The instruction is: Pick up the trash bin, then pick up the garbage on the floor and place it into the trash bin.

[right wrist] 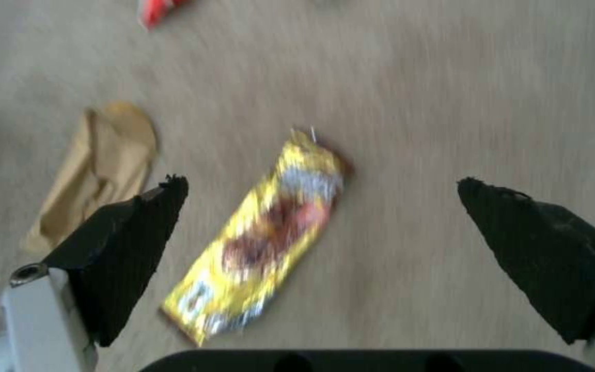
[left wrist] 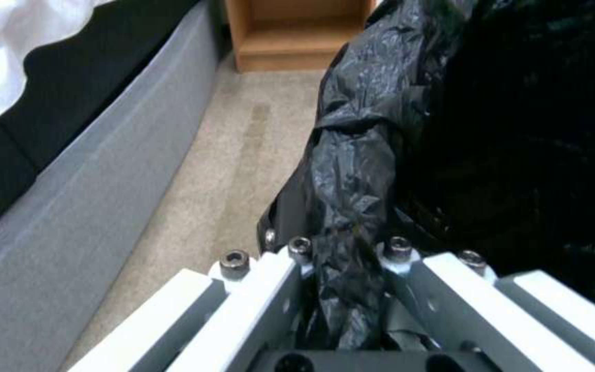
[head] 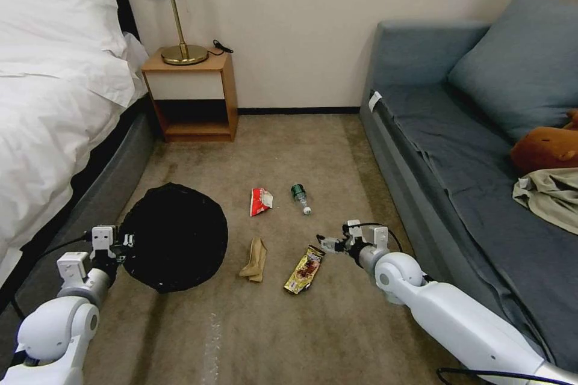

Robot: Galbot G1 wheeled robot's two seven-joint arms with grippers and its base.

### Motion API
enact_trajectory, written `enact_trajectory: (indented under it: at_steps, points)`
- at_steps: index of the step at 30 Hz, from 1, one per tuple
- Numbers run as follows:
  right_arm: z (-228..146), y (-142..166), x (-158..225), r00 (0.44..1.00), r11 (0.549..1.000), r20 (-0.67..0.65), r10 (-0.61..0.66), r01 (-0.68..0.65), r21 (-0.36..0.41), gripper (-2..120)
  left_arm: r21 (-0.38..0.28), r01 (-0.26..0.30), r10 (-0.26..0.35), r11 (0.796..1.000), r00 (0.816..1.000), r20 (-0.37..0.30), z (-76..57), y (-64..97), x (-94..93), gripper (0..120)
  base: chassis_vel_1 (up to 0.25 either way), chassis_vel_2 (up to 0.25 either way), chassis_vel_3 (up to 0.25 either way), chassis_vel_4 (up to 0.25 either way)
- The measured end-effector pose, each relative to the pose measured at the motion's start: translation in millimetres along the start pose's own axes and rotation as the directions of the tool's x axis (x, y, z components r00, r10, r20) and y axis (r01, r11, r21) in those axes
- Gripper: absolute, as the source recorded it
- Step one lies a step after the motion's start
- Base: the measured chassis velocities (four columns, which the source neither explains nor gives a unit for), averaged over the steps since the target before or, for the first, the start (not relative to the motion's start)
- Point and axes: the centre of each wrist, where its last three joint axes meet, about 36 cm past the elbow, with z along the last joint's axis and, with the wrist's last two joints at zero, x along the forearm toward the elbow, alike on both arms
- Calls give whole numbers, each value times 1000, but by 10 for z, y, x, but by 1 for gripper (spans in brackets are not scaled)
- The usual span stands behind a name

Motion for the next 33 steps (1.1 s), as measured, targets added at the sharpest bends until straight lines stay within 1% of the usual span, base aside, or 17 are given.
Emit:
enact_trajectory:
  at_steps: [1, 3, 4, 5, 6, 7, 9, 10, 11, 12, 17, 19, 20, 21, 22, 29, 33]
  points:
    - [0, 0, 0, 1000, 1000, 0, 0, 0, 0, 100, 0, 0, 0, 1000, 1000, 0, 0, 0, 0, 2, 0, 0, 0, 0]
    - [-188, 113, -63, 991, 997, -128, 30, -39, -72, 100, -1, 5, -5, 1000, 1000, -6, 30, 17, -14, 2, 0, 0, 0, 0]
    - [-188, 113, -63, 991, 997, -128, 30, -39, -72, 100, -1, 5, -5, 1000, 1000, -6, 30, 17, -14, 2, 0, 0, 0, 0]
    - [-301, 319, -198, 977, 989, -210, 43, -71, -127, 100, 2, 3, -3, 1000, 1000, -8, 46, 2, -24, 2, 0, 0, 0, 0]
    - [-388, 619, -364, 957, 980, -291, 14, -71, -183, 100, 6, -3, 3, 1000, 1000, -11, 63, -20, -24, 2, 0, 0, 0, 0]
    - [-388, 619, -364, 957, 980, -291, 14, -71, -183, 100, 6, -3, 3, 1000, 1000, -11, 63, -20, -24, 2, 0, 0, 0, 0]
    - [-444, 1010, -578, 931, 971, -364, -23, -66, -232, 100, 9, -9, 9, 1000, 1000, -17, 90, -33, -10, 2, 0, 0, 0, 0]
    - [-444, 1010, -578, 931, 971, -364, -23, -66, -232, 100, 9, -9, 9, 1000, 1000, -17, 90, -33, -10, 2, 0, 0, 0, 0]
    - [-464, 1174, -730, 912, 966, -411, -22, -86, -244, 100, 9, -5, 5, 1000, 1000, -17, 102, -17, 7, 2, 0, 0, 0, 0]
    - [-460, 1238, -847, 900, 966, -435, -15, -99, -239, 100, 10, -3, 3, 1000, 1000, -14, 110, 4, 17, 2, 0, 0, 0, 0]
    - [-416, 1203, -1018, 886, 965, -463, 16, -135, -224, 100, 21, 1, 0, 1000, 1000, -9, 130, 39, 39, 2, 0, 0, 0, 0]
    - [-354, 931, -1070, 889, 965, -457, 36, -151, -217, 100, 31, 6, -5, 999, 1000, -11, 180, 102, 73, 2, 0, 0, 0, 0]
    - [-354, 931, -1070, 889, 965, -457, 36, -151, -217, 100, 31, 6, -5, 999, 1000, -11, 180, 102, 73, 2, 0, 0, 0, 0]
    - [-302, 715, -1078, 894, 963, -444, 56, -166, -213, 100, 32, 13, -12, 999, 1000, -17, 228, 134, 67, 2, 0, 0, 0, 0]
    - [-278, 611, -1094, 897, 962, -437, 64, -172, -213, 100, 32, 13, -12, 999, 1000, -20, 248, 139, 62, 2, 0, 0, 0, 0]
    - [-262, 300, -1219, 908, 957, -411, 86, -189, -218, 100, 24, -1, 1, 1000, 1000, -20, 250, 87, 36, 2, 0, 0, 0, 0]
    - [-306, 239, -1267, 911, 953, -404, 87, -194, -232, 100, 20, -2, 2, 1000, 1000, -18, 242, 80, 31, 2, 0, 0, 0, 0]
